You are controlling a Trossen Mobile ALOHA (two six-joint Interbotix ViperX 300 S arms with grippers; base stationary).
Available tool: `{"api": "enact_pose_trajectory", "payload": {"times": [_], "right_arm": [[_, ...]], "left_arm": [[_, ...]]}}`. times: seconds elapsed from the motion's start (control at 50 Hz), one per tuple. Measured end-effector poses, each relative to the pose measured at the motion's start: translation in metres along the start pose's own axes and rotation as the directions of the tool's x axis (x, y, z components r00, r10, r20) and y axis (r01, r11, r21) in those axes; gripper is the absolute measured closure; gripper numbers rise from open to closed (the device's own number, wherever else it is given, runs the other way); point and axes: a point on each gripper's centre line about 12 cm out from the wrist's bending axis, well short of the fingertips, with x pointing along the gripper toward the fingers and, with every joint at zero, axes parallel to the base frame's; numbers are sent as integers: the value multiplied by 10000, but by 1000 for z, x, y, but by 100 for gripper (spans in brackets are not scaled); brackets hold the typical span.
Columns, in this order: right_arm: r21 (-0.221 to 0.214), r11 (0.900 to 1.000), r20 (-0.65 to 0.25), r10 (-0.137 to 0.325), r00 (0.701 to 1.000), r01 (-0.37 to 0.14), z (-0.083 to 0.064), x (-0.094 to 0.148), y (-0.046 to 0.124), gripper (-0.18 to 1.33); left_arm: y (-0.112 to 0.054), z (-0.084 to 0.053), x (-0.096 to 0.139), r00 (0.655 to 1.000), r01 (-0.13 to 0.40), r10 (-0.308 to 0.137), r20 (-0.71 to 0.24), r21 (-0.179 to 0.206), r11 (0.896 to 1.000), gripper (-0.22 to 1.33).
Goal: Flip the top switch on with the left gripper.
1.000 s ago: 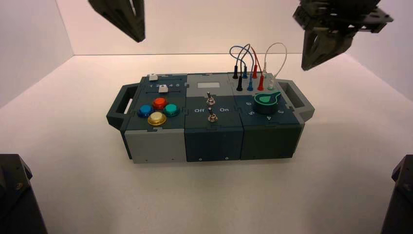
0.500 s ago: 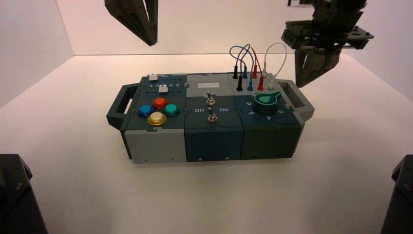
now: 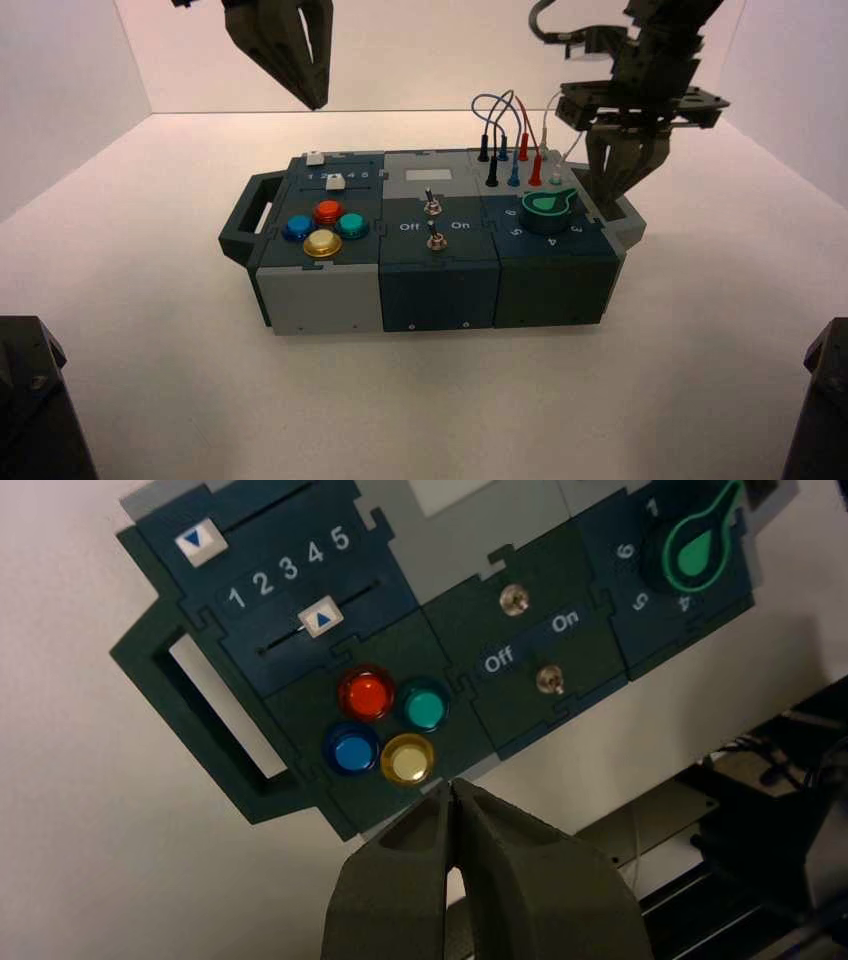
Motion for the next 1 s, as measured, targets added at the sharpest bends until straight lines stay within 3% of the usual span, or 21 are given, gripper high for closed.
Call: {"api": "enact_pose_trajectory", "payload": {"times": [0.46, 0.84, 1.0], "right_arm": [[-53, 10000, -168, -13, 9999, 12, 11, 6, 0, 130], [-43, 10000, -291, -30, 9996, 29, 13, 9, 0, 130], [-27, 10000, -290, -30, 9996, 29, 14, 10, 0, 130]], "left_arm": [[2, 13, 28, 9940, -220, 201, -1071, -165, 9996, 128], [0, 37, 53, 9797, -388, 328, -1976, -263, 9989, 128], [1, 45, 68, 9685, -543, 410, -2457, -473, 9974, 128]]}}
